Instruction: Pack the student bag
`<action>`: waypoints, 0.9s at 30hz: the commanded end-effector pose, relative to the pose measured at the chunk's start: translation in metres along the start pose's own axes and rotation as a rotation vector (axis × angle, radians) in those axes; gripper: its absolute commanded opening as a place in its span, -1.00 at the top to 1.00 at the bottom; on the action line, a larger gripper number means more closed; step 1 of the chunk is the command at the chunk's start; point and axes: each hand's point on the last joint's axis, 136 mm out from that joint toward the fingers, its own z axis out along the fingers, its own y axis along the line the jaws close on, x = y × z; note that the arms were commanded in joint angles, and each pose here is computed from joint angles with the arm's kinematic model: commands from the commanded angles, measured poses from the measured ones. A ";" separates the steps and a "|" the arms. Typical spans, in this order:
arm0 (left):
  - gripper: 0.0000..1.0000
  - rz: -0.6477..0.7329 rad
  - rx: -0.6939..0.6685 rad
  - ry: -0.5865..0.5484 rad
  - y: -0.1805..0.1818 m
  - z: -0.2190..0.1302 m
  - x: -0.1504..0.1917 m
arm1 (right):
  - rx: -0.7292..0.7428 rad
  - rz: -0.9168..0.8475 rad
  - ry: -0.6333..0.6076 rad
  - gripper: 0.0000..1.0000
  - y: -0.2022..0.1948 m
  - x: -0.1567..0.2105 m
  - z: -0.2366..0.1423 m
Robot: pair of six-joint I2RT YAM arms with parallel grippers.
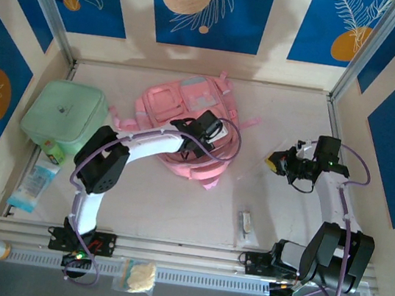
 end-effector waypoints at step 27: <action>1.00 -0.652 -0.087 -0.275 0.104 -0.133 -0.096 | -0.244 -0.257 0.220 1.00 0.094 0.012 0.149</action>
